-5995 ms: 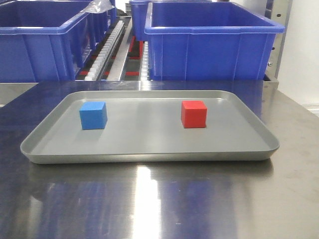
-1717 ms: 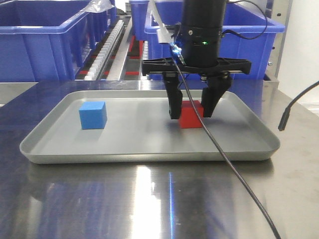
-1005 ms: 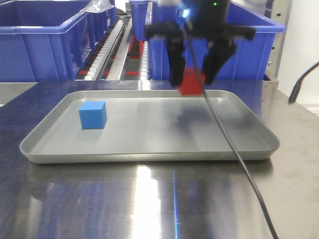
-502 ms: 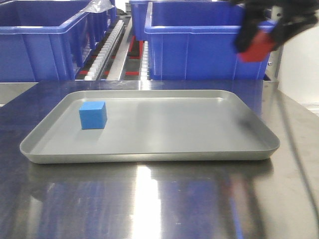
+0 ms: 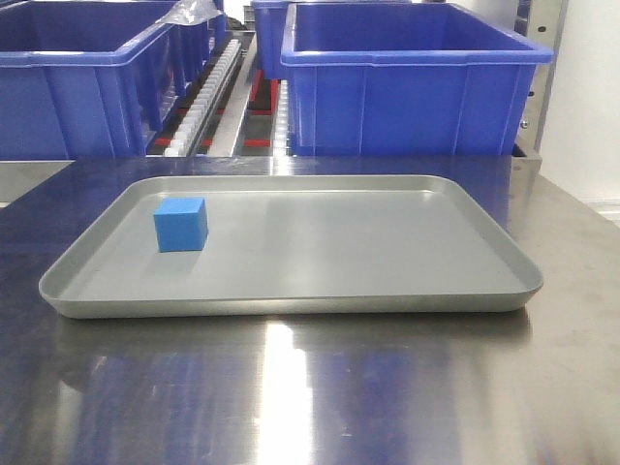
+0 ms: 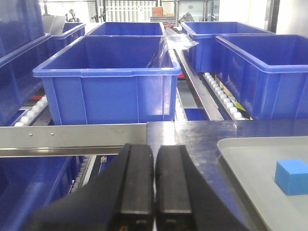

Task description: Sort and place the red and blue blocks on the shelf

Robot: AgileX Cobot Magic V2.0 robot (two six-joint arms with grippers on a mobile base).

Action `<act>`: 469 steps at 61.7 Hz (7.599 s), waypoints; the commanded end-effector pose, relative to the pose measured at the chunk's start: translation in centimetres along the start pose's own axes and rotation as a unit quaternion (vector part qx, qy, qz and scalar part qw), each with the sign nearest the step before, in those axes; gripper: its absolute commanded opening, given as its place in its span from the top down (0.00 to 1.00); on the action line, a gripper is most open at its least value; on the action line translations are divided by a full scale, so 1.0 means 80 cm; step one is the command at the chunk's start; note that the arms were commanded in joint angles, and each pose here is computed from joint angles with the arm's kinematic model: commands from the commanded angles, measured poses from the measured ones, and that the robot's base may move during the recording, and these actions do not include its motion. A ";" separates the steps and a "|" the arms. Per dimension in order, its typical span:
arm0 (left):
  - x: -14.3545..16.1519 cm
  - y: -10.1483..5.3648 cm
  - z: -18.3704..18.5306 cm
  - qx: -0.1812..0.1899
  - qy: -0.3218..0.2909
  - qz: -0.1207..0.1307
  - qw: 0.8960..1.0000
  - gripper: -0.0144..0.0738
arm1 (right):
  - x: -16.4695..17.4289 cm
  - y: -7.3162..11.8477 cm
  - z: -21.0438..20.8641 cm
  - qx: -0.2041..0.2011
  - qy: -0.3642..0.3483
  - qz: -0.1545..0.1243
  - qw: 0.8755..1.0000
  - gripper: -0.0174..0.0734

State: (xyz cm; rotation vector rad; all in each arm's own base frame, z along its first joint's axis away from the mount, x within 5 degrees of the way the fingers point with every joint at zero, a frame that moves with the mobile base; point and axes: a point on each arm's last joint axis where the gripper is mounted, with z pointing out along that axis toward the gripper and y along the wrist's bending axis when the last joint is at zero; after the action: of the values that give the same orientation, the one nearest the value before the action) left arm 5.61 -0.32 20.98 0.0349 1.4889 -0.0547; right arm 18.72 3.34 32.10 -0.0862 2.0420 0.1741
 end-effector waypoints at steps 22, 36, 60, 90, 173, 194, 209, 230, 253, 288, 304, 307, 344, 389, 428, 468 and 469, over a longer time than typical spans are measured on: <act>0.000 0.001 -0.001 -0.005 -0.037 -0.006 0.999 0.70 | 0.037 -0.004 -0.095 -0.009 -0.195 -0.014 0.981 0.39; 0.000 0.001 -0.001 -0.005 -0.037 -0.006 0.999 0.70 | 0.066 -0.007 -0.121 -0.012 -0.237 -0.015 0.971 0.39; 0.000 0.001 -0.001 -0.005 -0.037 -0.006 0.999 0.70 | 0.067 -0.007 -0.124 -0.012 -0.239 -0.015 0.971 0.39; 0.000 0.001 -0.001 -0.005 -0.037 -0.006 0.999 0.70 | 0.067 -0.007 -0.124 -0.012 -0.239 -0.015 0.971 0.39; -0.078 -0.059 0.179 0.055 0.331 -0.142 0.931 0.69 | 0.067 -0.007 -0.124 -0.012 -0.239 -0.015 0.971 0.39; -0.064 -0.153 0.285 0.086 0.470 -0.097 0.873 0.22 | 0.067 -0.007 -0.124 -0.012 -0.239 -0.015 0.971 0.39; -0.060 -0.187 0.331 0.039 0.564 -0.092 0.820 0.22 | 0.067 -0.007 -0.124 -0.012 -0.239 -0.015 0.971 0.39; -0.065 -0.212 0.377 0.009 0.609 -0.081 0.789 0.22 | 0.067 -0.007 -0.124 -0.012 -0.239 -0.015 0.971 0.39; -0.042 -0.235 0.383 -0.012 0.640 -0.069 0.765 0.22 | 0.067 -0.007 -0.124 -0.012 -0.240 -0.015 0.971 0.39; -0.022 -0.242 0.387 -0.025 0.648 -0.080 0.757 0.22 | 0.067 -0.007 -0.124 -0.012 -0.240 -0.015 0.971 0.39; -0.022 -0.243 0.387 -0.028 0.647 -0.084 0.758 0.22 | 0.067 -0.007 -0.124 -0.012 -0.240 -0.015 0.971 0.39; -0.022 -0.243 0.387 -0.027 0.647 -0.085 0.757 0.22 | 0.067 -0.007 -0.124 -0.012 -0.240 -0.015 0.971 0.39; -0.032 -0.234 0.390 -0.029 0.637 -0.096 0.765 0.52 | 0.067 -0.007 -0.124 -0.012 -0.240 -0.015 0.971 0.39; -0.144 -0.185 0.354 0.027 0.542 -0.086 0.836 0.70 | 0.067 -0.007 -0.124 -0.012 -0.240 -0.015 0.971 0.39; -0.156 -0.052 0.206 0.088 0.194 -0.033 0.977 0.70 | 0.067 -0.007 -0.124 -0.012 -0.240 -0.015 0.971 0.39; -0.169 -0.010 0.050 0.041 -0.028 -0.041 0.998 0.70 | 0.067 -0.007 -0.124 -0.012 -0.240 -0.015 0.971 0.39; -0.171 -0.010 0.046 0.041 -0.034 -0.041 0.998 0.70 | 0.067 -0.007 -0.124 -0.012 -0.240 -0.015 0.971 0.39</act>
State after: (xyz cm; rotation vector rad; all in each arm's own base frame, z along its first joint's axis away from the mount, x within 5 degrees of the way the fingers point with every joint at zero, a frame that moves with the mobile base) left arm 9.45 -1.34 32.75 0.0454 1.5850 -0.1762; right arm 7.68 1.37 30.06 -0.0789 1.6691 0.1944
